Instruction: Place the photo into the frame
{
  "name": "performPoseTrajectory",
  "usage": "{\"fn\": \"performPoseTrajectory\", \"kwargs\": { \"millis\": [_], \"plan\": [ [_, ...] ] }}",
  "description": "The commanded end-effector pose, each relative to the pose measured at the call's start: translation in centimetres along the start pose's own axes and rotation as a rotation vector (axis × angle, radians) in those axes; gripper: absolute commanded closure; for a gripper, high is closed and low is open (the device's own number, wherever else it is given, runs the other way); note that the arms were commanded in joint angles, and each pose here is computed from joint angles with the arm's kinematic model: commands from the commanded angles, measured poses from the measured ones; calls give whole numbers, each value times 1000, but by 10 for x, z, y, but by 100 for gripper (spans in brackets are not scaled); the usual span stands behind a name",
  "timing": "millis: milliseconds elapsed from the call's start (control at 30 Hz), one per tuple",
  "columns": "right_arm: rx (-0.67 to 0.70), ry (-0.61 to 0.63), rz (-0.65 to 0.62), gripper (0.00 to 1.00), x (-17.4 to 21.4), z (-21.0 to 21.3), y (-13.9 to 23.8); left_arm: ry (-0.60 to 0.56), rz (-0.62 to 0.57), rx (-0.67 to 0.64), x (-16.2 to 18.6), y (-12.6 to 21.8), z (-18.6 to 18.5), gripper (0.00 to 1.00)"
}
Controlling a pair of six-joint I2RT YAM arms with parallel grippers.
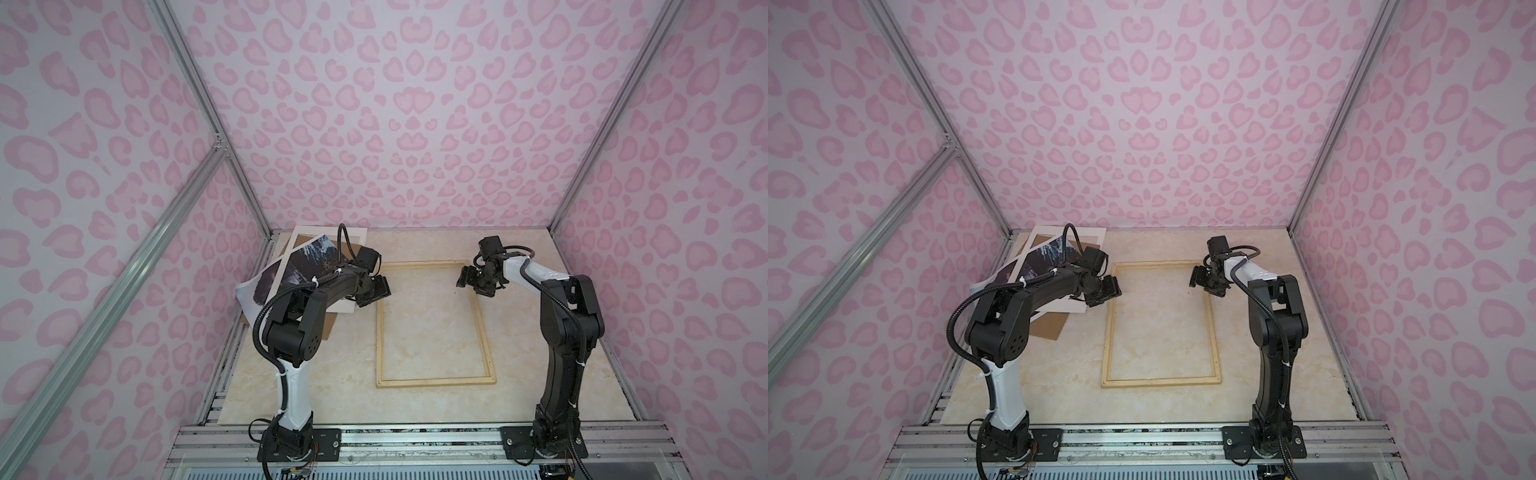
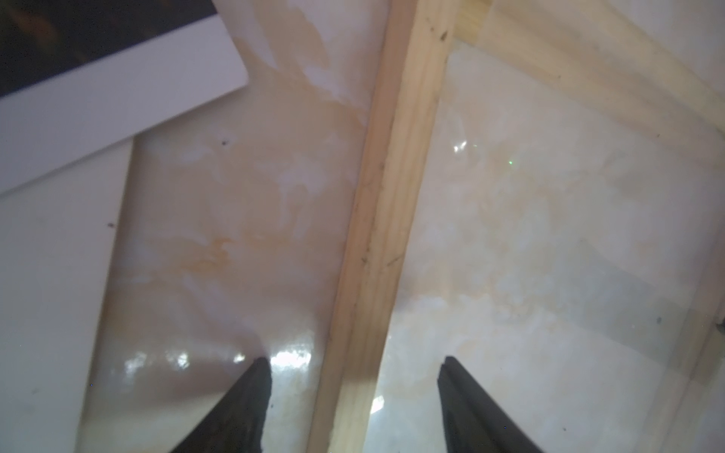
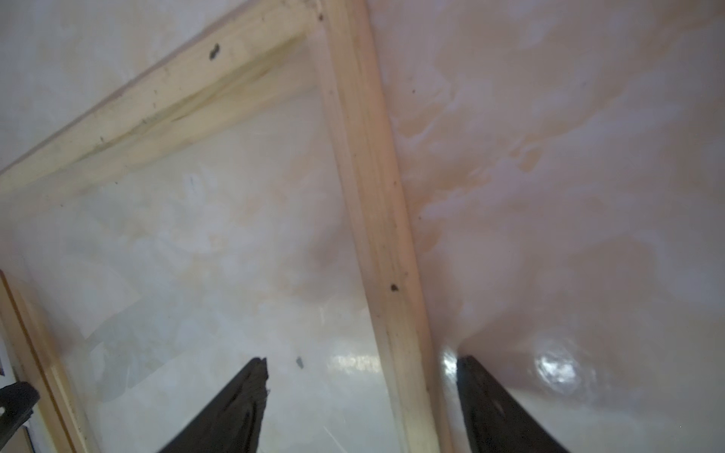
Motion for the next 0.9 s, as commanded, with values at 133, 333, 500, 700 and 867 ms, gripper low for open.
{"fn": "performPoseTrajectory", "kwargs": {
  "millis": [133,333,500,700,867],
  "plan": [
    [-49,-3,31,23,7,4,-7,37,10,-28,-6,-6,10,51],
    [-195,-44,35,25,5,14,-7,34,73,136,-2,-13,-14,51],
    [-191,-129,79,21,12,0,-15,61,178,288,11,-26,-34,31],
    [-191,-147,105,28,22,-5,-23,155,203,607,11,-8,-56,3],
    [-208,-163,103,47,24,-6,-25,184,157,832,-7,21,-72,2]
  ]
}}
Point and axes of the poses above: each gripper's point midway between its finger pads, its own y axis back along the fingers, its own z axis along the line the jaws close on, x = y × z, the point moved 1 cm from there along y, back along the fingers, and after that the axes turned 2 degrees about -y, right-handed, at the moved point
